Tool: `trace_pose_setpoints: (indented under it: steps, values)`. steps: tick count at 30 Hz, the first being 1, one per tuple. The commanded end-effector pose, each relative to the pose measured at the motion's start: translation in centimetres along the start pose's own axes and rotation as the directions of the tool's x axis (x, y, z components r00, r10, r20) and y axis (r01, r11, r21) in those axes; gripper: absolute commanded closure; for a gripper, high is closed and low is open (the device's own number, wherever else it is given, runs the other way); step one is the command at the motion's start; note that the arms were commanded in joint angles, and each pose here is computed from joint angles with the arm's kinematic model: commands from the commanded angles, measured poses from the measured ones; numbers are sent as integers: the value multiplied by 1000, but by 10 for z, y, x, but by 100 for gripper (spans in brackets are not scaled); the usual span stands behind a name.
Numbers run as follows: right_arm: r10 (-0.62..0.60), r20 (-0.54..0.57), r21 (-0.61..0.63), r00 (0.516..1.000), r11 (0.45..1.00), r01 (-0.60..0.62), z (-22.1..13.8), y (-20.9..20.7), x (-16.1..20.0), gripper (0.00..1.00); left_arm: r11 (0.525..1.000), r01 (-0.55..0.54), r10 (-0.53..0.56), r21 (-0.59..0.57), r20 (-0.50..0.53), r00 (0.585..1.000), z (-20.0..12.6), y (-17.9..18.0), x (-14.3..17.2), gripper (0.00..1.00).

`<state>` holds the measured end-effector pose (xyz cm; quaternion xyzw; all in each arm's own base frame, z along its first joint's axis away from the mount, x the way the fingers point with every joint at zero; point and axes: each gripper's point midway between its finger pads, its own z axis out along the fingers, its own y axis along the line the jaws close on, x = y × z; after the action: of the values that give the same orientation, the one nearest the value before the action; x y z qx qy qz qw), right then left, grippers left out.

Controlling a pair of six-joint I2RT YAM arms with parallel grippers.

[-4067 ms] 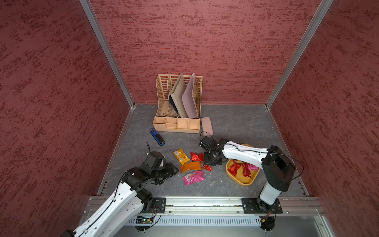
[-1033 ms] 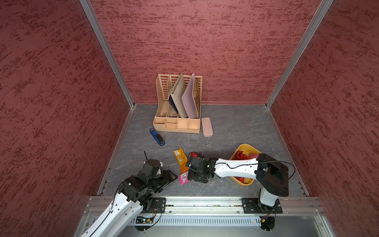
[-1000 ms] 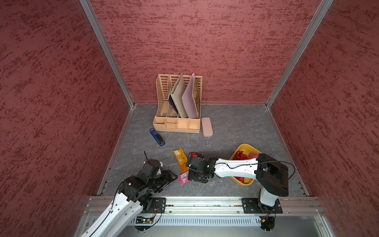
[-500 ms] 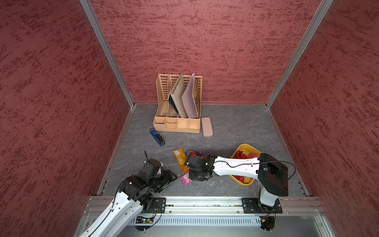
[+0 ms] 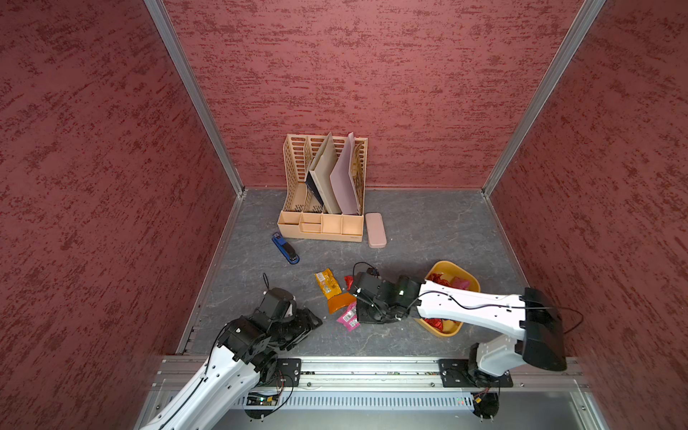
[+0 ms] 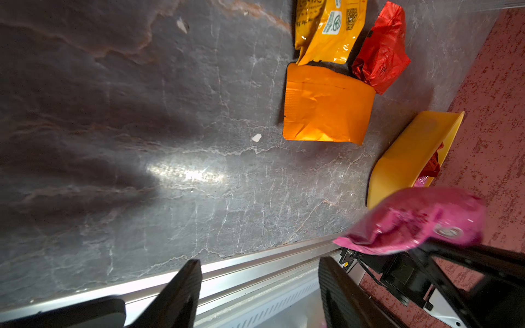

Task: Put the tea bags into the storage box
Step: Pick up the tea bag from the center of the board, then place the tea bag in the storage box.

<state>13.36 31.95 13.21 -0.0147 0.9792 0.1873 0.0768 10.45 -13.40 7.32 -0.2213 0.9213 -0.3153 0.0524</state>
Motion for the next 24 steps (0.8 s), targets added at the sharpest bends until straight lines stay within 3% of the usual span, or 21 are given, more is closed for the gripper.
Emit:
trace_pose_setpoints:
  steps: [1,13,19,24]
  values:
    - [-4,51,113,999,994,-2,-27,-42,-8,82,998,-40,40,39,14,999,-1,-16,-7,31]
    - [145,260,212,955,956,-203,-114,-163,-48,83,997,-76,76,31,2,997,16,-37,-23,31]
    - [195,235,289,952,921,-261,-110,-200,-50,83,996,-89,89,15,0,996,20,-42,-29,31]
    - [211,173,300,962,919,-255,-88,-202,-51,83,996,-85,85,10,7,996,20,-43,-33,30]
